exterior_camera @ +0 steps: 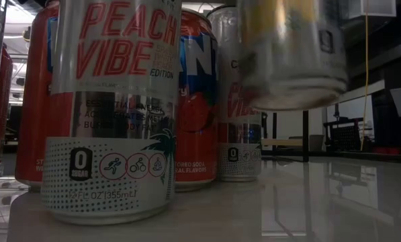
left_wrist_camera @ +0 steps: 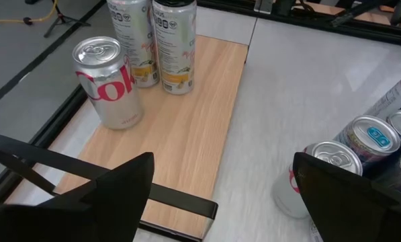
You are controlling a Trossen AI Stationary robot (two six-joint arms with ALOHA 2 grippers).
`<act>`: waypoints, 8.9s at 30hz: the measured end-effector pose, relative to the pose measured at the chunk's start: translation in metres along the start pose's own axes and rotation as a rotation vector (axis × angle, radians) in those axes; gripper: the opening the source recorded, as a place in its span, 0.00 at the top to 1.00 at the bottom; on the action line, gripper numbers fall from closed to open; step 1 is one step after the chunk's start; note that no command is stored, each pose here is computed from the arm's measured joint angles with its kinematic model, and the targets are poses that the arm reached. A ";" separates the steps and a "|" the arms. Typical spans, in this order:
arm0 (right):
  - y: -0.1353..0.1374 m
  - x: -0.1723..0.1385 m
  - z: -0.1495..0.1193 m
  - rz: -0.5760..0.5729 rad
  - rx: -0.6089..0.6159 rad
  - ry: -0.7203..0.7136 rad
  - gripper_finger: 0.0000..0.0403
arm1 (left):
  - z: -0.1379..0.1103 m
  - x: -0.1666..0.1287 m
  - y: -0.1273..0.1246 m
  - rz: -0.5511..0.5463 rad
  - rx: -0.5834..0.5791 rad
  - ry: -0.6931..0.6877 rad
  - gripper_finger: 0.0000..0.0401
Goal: Place canned beverage on shelf
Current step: Put the white yellow soda can onto the shelf aligned with the other white yellow soda cans
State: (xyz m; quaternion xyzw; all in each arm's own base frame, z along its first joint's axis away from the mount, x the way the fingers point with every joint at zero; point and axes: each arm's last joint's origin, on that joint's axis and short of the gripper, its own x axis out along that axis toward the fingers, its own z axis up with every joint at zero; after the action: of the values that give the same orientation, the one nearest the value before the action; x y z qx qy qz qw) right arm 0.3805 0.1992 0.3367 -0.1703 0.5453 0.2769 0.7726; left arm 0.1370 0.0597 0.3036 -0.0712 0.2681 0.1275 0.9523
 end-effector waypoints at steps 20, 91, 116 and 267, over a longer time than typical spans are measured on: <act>0.004 -0.062 -0.018 -0.036 0.053 -0.107 0.36 | 0.000 0.000 0.000 0.000 0.000 0.000 0.13; -0.185 -0.127 -0.134 -0.301 0.501 -0.012 0.35 | 0.000 0.000 0.000 0.000 0.000 -0.001 0.13; -0.225 -0.087 -0.145 -0.290 0.516 0.061 0.35 | 0.000 0.000 0.000 0.000 0.000 0.000 0.13; -0.237 -0.049 -0.157 -0.300 0.535 0.148 0.08 | 0.000 0.000 0.000 0.000 0.000 0.000 0.13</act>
State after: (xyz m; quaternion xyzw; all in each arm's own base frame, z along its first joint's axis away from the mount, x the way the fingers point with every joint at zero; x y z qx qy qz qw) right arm 0.3965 -0.0884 0.3185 -0.0594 0.6221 -0.0066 0.7806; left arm 0.1370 0.0597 0.3035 -0.0710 0.2682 0.1275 0.9522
